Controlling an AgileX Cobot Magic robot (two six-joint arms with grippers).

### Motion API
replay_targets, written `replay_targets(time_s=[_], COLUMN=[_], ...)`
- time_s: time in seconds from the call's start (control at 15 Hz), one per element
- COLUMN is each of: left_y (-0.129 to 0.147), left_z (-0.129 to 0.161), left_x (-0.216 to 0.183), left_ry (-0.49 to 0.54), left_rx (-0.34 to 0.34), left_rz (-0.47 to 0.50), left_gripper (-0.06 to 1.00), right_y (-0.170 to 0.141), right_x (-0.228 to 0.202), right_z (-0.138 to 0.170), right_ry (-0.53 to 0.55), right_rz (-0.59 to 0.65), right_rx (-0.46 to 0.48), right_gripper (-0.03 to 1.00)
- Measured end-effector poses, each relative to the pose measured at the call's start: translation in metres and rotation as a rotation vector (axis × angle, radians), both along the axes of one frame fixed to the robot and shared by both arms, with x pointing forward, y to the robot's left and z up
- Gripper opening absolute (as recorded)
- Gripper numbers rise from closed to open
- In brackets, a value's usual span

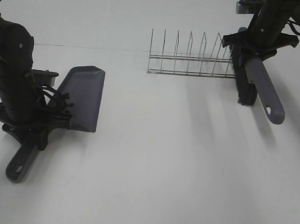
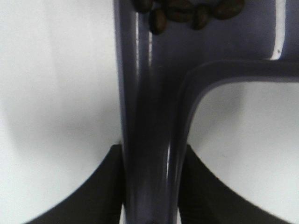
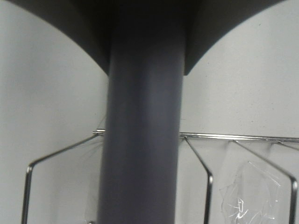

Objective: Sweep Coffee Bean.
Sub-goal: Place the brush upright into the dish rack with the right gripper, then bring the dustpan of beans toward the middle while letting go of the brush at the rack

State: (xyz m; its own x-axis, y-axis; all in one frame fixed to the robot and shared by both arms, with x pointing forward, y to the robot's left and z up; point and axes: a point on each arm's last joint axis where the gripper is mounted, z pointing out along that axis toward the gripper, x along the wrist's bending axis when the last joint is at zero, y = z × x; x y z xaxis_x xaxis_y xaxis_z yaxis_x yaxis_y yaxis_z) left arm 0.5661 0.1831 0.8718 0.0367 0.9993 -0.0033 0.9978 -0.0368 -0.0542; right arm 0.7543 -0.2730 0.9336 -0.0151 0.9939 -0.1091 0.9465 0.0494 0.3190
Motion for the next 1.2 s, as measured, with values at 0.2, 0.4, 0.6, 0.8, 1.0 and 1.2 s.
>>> replay_targets(time_s=[0.2,0.4,0.6,0.8,1.0,1.2], left_y=[0.0,0.0,0.0,0.0,0.0,0.0], left_z=[0.0,0.0,0.0,0.0,0.0,0.0], left_x=[0.0,0.0,0.0,0.0,0.0,0.0], left_ry=[0.0,0.0,0.0,0.0,0.0,0.0], left_rx=[0.0,0.0,0.0,0.0,0.0,0.0], left_rz=[0.0,0.0,0.0,-0.001,-0.001,-0.001], left_gripper=[0.27,0.27,0.27,0.27,0.27,0.27], right_y=[0.001,0.001,0.001,0.001,0.002,0.001], right_x=[0.002,0.005,0.006,0.007,0.008,0.006], right_z=[0.0,0.001,0.002,0.002,0.005,0.023], right_ry=[-0.017,-0.049,-0.069,-0.082,-0.097,-0.13], right_rz=[-0.002,0.012,0.011,0.011,0.005,0.007], right_rx=[0.04,0.059,0.068,0.071,0.074,0.073], right_gripper=[0.27,0.27,0.27,0.36,0.63,0.69])
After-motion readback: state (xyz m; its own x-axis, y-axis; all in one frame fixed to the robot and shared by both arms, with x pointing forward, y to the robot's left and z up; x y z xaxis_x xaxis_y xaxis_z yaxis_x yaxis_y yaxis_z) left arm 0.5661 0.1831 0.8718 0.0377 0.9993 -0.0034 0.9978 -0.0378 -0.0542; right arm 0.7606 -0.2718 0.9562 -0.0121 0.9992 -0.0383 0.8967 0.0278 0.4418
